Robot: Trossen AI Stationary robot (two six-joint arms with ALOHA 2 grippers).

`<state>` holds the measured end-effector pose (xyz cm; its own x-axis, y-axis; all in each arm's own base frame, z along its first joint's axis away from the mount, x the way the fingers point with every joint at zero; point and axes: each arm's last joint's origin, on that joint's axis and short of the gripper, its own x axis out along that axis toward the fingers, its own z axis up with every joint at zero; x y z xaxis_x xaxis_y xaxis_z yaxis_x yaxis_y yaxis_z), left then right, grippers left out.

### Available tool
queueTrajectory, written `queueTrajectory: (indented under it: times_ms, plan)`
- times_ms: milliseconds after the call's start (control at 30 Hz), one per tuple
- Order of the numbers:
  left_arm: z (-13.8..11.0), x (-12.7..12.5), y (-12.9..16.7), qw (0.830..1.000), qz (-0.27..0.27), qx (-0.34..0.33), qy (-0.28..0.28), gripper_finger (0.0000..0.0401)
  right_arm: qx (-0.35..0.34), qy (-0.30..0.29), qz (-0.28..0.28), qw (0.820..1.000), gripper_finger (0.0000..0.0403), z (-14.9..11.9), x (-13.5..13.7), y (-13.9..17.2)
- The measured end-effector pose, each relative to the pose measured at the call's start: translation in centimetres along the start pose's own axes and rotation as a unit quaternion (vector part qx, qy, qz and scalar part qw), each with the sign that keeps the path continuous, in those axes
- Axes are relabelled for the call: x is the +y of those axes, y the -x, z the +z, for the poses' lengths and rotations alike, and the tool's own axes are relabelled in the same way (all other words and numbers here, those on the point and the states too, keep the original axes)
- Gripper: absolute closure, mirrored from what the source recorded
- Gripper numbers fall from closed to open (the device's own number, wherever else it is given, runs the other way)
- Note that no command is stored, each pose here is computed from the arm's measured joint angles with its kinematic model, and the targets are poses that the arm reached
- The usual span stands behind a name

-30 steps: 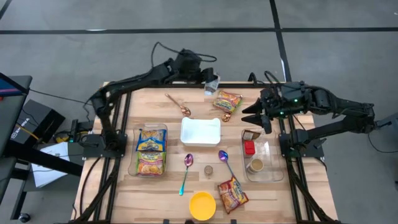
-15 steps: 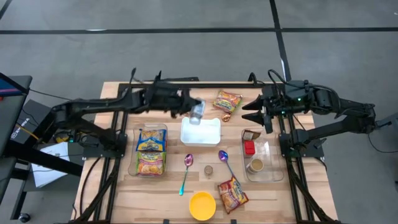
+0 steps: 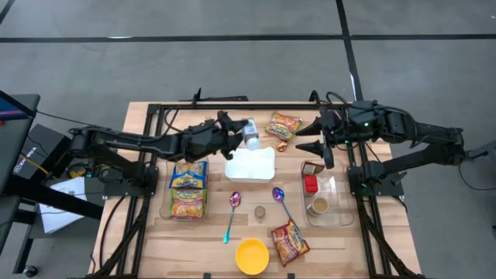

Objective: Pick & Place Food Item
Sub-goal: Put the white seasoning bottle into the right transparent bin

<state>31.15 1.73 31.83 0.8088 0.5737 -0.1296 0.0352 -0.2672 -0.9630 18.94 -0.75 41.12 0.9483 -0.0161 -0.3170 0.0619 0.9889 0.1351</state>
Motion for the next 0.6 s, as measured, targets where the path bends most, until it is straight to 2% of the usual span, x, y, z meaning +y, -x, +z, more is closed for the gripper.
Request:
queueTrajectory:
  times_ms: [167,367,500,600]
  plan:
    - [-0.5,-0.4,-1.1,0.999,-0.017,-0.044,0.026,0.0210,-0.031,0.020,0.003,0.999,0.0201,0.6,0.1,-0.1]
    - [-1.4,-2.0,-3.1,0.995,-0.042,-0.065,0.063,0.0210,-0.048,0.116,0.002,0.992,0.0201,0.9,0.4,-0.1]
    - [-2.3,-3.7,-4.0,0.995,-0.058,-0.053,0.062,0.0210,-0.037,0.244,-0.004,0.969,0.0201,0.6,0.7,-0.6]
    - [-2.3,-3.9,-4.4,0.996,-0.055,-0.042,0.053,0.0210,-0.052,0.322,-0.036,0.945,0.0201,1.0,1.2,-0.4]
